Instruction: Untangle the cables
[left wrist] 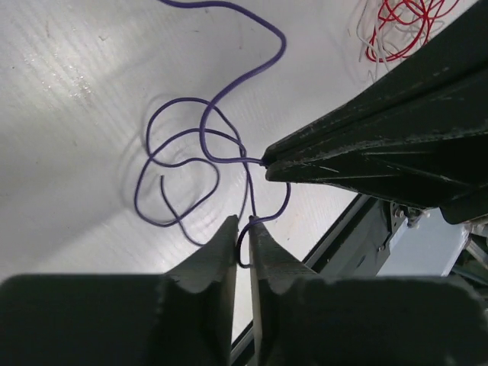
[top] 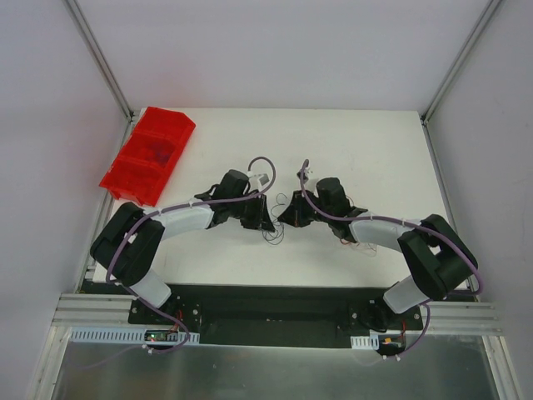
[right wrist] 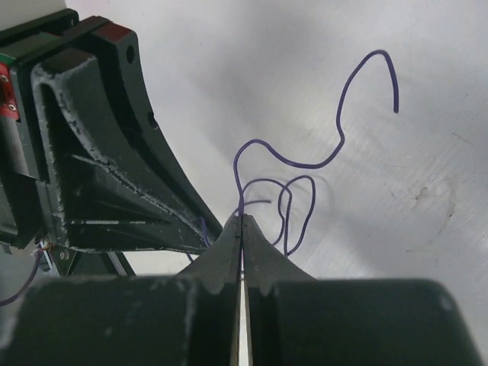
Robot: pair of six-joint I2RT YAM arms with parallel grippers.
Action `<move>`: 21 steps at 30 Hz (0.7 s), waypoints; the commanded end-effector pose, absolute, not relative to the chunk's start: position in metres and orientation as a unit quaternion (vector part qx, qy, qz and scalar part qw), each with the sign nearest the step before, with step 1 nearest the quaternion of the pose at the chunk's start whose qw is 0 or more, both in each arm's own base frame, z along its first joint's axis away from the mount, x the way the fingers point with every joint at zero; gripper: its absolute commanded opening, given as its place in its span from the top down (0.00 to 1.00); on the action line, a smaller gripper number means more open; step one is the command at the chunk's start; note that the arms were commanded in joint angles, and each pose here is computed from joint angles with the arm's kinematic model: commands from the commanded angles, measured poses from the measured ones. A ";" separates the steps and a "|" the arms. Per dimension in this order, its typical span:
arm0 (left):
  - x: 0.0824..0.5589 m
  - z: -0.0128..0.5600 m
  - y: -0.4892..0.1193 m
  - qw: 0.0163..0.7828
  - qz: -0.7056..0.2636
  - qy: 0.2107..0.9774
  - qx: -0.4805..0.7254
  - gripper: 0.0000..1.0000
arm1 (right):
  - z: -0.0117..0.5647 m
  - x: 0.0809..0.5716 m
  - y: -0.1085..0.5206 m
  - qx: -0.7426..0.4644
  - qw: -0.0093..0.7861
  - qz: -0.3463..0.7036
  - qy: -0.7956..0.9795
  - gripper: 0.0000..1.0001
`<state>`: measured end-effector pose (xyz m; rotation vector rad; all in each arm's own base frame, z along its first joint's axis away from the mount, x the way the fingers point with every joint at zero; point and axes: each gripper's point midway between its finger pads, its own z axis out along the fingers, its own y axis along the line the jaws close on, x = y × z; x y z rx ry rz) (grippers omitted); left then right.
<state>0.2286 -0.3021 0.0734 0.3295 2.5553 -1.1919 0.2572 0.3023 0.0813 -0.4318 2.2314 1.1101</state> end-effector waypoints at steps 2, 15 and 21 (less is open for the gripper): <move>0.238 0.076 -0.300 0.165 -0.392 0.898 0.113 1.00 | 0.110 0.261 0.308 -0.188 0.348 0.438 0.807 0.98; 0.237 0.109 -0.284 0.166 -0.346 0.909 0.163 1.00 | 0.095 0.271 0.249 -0.141 0.331 0.267 0.894 0.29; 0.260 0.148 -0.250 0.202 -0.283 0.928 0.136 1.00 | 0.130 0.277 0.209 -0.115 0.351 0.185 0.911 0.25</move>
